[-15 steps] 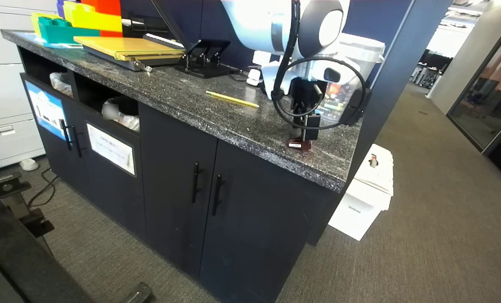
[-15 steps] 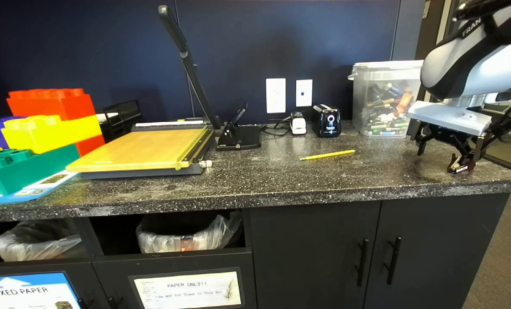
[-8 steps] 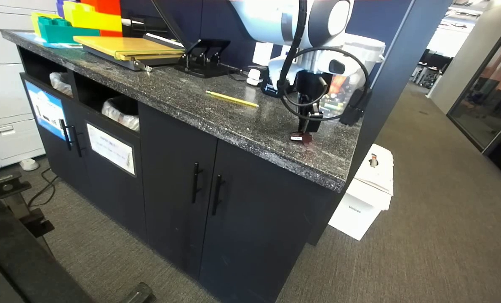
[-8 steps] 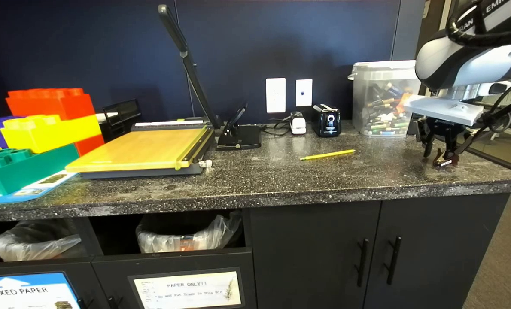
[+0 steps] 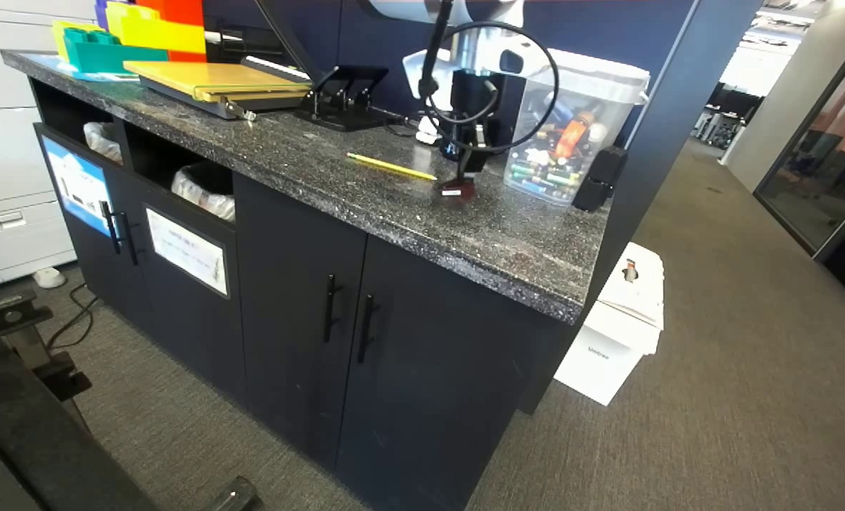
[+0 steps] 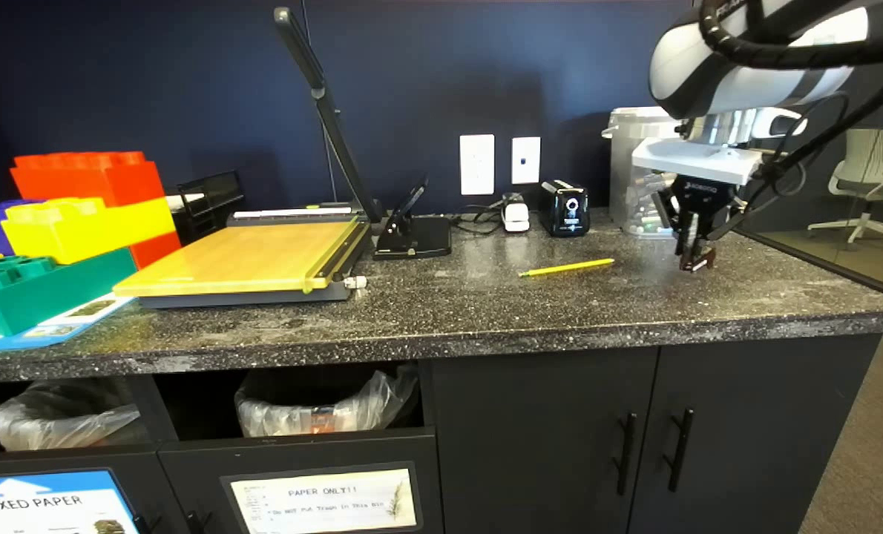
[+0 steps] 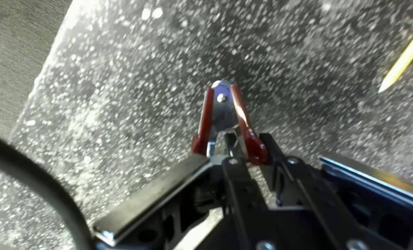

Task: Move the small object to the left

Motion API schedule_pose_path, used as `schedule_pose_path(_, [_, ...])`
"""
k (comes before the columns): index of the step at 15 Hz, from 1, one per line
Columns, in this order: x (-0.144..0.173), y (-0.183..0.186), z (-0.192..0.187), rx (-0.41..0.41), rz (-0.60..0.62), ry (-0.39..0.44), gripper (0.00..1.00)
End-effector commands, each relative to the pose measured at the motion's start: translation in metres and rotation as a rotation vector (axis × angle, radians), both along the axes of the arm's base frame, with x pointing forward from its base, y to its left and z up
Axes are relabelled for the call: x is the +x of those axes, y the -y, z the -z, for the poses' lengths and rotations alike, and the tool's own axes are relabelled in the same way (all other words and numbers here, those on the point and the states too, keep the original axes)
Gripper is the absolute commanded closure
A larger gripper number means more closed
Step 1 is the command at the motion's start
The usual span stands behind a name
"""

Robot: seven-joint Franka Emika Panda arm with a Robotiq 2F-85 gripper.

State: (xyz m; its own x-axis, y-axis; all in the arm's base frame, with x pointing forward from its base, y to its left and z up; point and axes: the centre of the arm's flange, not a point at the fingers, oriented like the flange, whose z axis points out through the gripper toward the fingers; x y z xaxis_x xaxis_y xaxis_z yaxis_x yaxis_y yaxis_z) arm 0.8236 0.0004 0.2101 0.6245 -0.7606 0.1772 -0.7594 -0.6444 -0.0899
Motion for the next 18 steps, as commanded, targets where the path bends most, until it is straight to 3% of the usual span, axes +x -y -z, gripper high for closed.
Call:
schedule_pose_path(1, [0.026, -0.065, 0.010, 0.011, -0.073, -0.032, 0.95])
schedule_pose_path(7, [-0.004, -0.160, 0.027, 0.029, -0.185, -0.098, 0.95])
schedule_pose_path(14, [0.000, -0.177, 0.038, 0.006, -0.179, -0.142, 0.95])
schedule_pose_path(15, [-0.001, -0.177, 0.036, 0.002, -0.175, -0.144, 0.56])
schedule_pose_path(16, [-0.003, -0.176, 0.034, 0.002, -0.177, -0.144, 0.55])
schedule_pose_path(18, [-0.015, -0.176, 0.029, -0.001, -0.191, -0.159, 0.42])
